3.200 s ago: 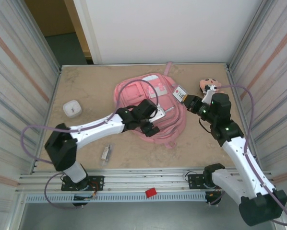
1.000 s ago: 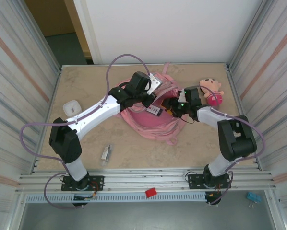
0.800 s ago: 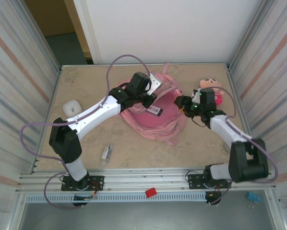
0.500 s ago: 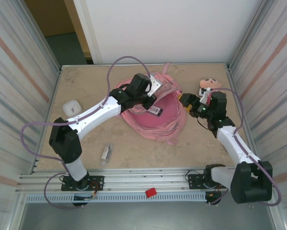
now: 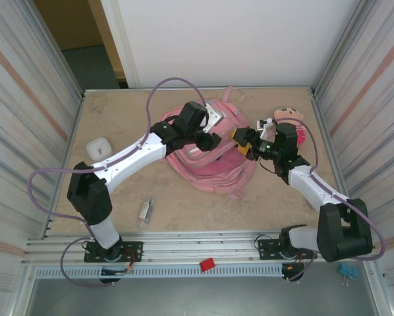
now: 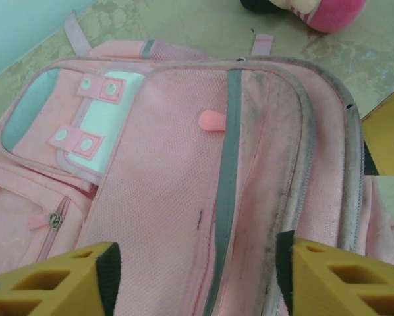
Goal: Pack the student bag
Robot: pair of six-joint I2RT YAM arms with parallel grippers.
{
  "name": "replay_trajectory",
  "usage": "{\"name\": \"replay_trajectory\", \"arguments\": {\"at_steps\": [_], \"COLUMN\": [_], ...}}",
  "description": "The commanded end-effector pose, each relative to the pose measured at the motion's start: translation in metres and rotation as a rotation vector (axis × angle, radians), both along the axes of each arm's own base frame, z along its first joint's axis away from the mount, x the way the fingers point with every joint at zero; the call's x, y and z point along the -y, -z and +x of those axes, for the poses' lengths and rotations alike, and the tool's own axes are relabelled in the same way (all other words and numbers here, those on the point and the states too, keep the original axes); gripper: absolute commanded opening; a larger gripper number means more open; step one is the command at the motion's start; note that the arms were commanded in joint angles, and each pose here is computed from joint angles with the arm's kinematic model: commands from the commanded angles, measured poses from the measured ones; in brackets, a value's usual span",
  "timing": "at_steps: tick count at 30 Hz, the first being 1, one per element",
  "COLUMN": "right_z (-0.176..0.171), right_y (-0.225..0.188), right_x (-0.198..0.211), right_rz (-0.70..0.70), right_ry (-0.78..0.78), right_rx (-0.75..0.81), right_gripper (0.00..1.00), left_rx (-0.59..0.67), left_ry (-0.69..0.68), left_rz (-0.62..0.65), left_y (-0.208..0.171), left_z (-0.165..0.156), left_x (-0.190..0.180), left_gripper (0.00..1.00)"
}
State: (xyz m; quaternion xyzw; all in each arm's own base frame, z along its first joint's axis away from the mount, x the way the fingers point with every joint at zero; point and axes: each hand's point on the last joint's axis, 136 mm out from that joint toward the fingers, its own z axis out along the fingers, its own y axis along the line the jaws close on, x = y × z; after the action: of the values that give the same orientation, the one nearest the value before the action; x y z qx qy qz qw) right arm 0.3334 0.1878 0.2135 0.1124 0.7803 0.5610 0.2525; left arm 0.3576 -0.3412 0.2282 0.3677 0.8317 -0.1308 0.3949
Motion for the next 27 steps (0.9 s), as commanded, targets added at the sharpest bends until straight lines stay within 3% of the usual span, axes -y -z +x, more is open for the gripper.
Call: {"name": "replay_trajectory", "arguments": {"at_steps": [1, 6, 11, 15, 24, 27], "right_z": [0.010, 0.012, 0.011, 0.011, 0.006, 0.006], "right_y": [-0.014, -0.008, -0.007, -0.008, -0.012, -0.011], "right_x": [-0.001, -0.001, 0.000, -0.001, 0.001, 0.002], "right_rz": [0.006, -0.006, -0.026, -0.039, -0.067, -0.068], "right_ry": [0.005, 0.013, 0.021, 0.022, 0.027, 0.032], "right_rx": [0.044, 0.026, 0.026, 0.030, 0.044, 0.041], "right_gripper": [0.76, 0.74, 0.74, 0.74, 0.74, 0.74], "left_rx": [0.019, -0.116, -0.351, -0.451, -0.614, -0.660], "left_ry": [-0.066, -0.174, -0.196, -0.200, -0.264, -0.273], "left_rz": [-0.031, -0.073, -0.251, -0.293, -0.234, -0.292], "left_y": [-0.021, 0.011, 0.036, 0.058, 0.112, 0.121], "left_z": [-0.005, 0.000, 0.000, 0.002, 0.021, 0.023], "left_x": [-0.031, -0.100, -0.146, -0.148, -0.149, -0.151], "left_gripper": [0.68, 0.74, 0.76, 0.78, 0.81, 0.81]}}
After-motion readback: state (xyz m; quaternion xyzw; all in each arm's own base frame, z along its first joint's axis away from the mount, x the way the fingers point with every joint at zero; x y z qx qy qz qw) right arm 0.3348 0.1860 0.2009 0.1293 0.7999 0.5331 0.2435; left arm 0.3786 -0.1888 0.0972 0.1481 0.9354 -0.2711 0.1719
